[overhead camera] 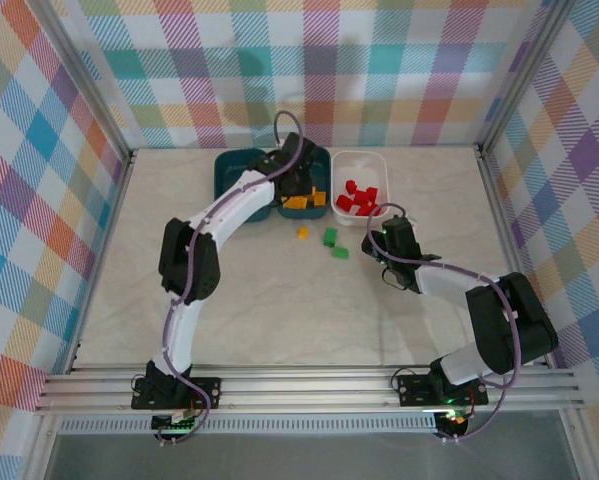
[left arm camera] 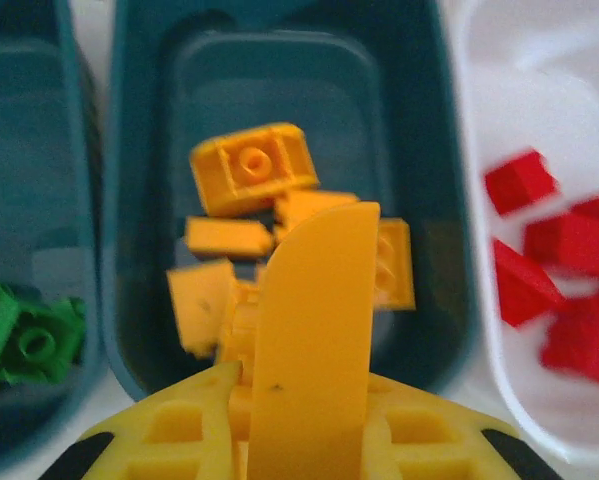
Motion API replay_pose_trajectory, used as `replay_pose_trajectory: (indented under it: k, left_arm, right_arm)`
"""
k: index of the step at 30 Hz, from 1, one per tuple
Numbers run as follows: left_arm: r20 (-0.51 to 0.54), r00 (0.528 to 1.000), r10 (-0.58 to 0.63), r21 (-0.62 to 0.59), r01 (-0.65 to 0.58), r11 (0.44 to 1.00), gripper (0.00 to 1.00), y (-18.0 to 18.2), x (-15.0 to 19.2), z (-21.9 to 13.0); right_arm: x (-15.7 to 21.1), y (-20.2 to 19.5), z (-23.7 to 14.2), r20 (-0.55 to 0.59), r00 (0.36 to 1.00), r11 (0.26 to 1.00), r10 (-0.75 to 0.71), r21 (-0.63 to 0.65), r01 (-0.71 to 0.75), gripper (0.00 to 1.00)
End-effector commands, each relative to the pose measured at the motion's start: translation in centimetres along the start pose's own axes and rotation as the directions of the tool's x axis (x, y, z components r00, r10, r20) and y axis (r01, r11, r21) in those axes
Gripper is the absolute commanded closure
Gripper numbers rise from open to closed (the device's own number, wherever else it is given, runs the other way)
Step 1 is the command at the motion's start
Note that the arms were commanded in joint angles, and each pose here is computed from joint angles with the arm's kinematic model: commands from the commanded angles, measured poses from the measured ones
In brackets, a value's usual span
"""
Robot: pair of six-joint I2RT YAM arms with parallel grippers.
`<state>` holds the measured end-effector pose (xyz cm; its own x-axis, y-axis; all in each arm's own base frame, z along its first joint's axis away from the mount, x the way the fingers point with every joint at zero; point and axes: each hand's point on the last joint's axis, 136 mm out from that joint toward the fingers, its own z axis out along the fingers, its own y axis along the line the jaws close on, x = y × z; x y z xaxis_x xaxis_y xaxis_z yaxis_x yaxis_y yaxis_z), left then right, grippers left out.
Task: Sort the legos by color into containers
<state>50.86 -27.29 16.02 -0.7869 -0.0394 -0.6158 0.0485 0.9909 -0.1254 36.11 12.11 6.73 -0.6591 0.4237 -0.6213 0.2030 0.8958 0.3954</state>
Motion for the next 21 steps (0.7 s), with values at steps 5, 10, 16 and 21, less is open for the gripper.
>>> replay_pose_trajectory:
  k: [5,10,16,21]
  left_arm:
    - [-0.146,0.989,0.009,0.029,-0.005,1.0,0.82,-0.9,1.4,4.3]
    - [-0.119,0.993,0.008,0.082,0.002,0.997,0.49,-2.0,0.6,4.3]
    - [-0.048,0.998,0.03,0.151,-0.022,0.988,0.26,-3.4,-0.3,-0.2]
    - [-0.019,0.997,0.078,0.117,-0.075,0.99,0.24,-2.5,3.3,-2.9]
  right_arm:
    - [-0.4,0.5,-0.3,0.024,1.0,1.0,0.017,-0.021,-0.016,0.37]
    - [-0.4,0.6,-0.1,0.018,1.0,1.0,0.012,-0.022,-0.012,0.37]
    - [-0.3,0.7,0.0,0.011,1.0,1.0,0.012,-0.026,-0.012,0.37]
    - [-0.1,0.8,0.0,0.003,1.0,0.999,0.015,-0.032,-0.015,0.37]
